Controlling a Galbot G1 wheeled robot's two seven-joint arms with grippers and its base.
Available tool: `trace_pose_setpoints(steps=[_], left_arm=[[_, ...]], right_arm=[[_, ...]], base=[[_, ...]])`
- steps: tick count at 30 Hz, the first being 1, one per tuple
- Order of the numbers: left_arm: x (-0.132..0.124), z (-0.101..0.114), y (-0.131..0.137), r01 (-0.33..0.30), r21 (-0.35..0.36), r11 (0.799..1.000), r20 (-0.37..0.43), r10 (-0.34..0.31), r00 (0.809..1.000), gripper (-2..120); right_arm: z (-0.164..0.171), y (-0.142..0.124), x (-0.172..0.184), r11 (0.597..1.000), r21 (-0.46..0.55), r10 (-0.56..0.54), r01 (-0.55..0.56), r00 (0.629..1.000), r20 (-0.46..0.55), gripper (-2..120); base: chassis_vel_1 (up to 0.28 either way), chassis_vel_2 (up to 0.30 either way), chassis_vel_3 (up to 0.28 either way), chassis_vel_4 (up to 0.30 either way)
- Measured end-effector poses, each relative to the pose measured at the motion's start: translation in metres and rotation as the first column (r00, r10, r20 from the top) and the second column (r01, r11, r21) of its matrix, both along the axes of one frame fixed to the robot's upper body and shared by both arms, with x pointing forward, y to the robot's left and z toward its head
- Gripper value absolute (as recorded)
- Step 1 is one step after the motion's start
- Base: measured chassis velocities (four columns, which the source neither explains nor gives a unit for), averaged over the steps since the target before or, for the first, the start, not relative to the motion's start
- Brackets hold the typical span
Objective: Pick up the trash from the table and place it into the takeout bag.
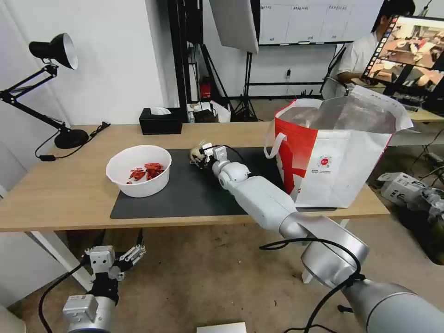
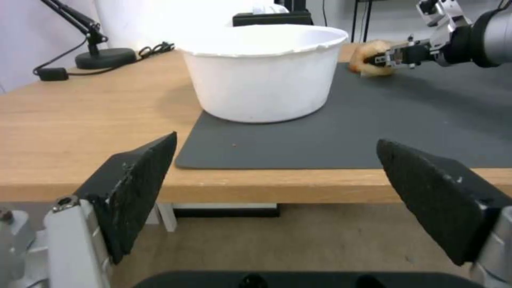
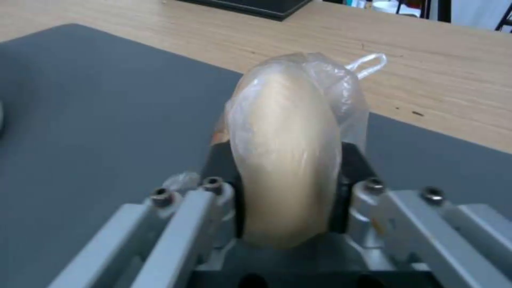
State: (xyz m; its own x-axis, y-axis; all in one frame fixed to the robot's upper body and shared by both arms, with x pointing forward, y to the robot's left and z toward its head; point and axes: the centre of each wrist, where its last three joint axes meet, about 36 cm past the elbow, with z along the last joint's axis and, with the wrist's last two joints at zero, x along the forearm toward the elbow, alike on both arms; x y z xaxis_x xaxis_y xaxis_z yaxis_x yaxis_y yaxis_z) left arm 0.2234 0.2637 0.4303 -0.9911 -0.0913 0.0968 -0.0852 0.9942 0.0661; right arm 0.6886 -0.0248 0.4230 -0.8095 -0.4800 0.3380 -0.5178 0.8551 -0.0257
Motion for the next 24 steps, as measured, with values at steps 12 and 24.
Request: trace_pose_setpoints(steps=[12, 24], left_arm=[[0.000, 0.002, 0.004, -0.010, 0.008, 1.000, 0.005, 0.010, 1.000, 100], [-0.001, 0.005, 0.007, -0.004, 0.017, 1.000, 0.007, 0.004, 1.000, 100]], right_arm=[[0.065, -0.017, -0.080, 0.990, -0.054, -0.106, 0.131, 0.939, 0.326, 5], [0.144, -0.084, -0.152, 0.951, 0.092, -0.300, 0.295, 0.812, 0.501, 5]], base=[[0.000, 0.000, 0.000, 0.000], [0.000, 0.000, 0.000, 0.000]])
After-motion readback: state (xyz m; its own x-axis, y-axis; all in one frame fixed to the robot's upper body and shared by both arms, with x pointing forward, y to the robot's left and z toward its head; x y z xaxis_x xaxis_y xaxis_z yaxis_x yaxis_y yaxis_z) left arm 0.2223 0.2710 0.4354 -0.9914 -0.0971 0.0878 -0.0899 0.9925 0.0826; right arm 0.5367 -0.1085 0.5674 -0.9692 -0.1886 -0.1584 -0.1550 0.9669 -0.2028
